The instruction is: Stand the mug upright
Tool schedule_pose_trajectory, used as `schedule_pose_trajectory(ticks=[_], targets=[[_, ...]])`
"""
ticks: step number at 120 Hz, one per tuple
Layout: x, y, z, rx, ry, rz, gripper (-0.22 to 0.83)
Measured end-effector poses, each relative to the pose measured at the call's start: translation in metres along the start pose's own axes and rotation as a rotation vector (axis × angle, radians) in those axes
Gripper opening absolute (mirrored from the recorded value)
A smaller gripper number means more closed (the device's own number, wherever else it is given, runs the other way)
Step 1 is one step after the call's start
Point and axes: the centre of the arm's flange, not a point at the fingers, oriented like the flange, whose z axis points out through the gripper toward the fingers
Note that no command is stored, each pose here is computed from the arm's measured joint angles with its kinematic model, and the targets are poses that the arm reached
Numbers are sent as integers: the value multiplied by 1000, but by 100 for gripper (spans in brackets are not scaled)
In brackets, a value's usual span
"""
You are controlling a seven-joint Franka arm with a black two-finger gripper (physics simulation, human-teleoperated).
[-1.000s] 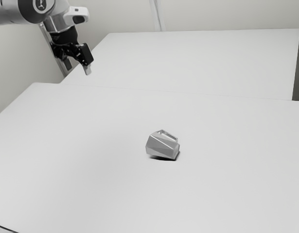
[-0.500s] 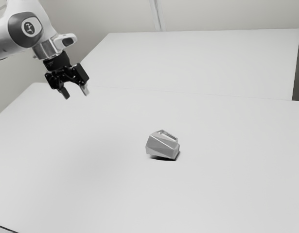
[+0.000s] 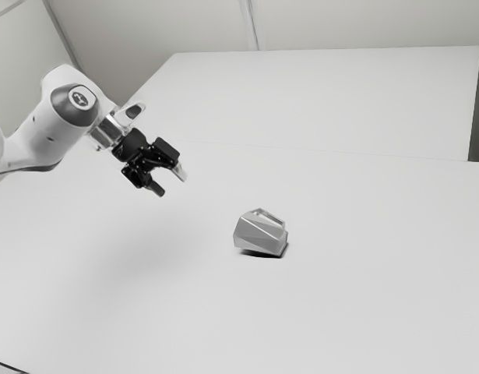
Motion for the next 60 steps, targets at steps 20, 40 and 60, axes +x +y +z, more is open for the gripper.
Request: schedule_pose_trajectory(ticks=[20,40,60], targets=[[13,0,50,-85,-33,56,61],[21,4,90,-159,-60,96,61],[38,-7,116,-202,-65,133,62]])
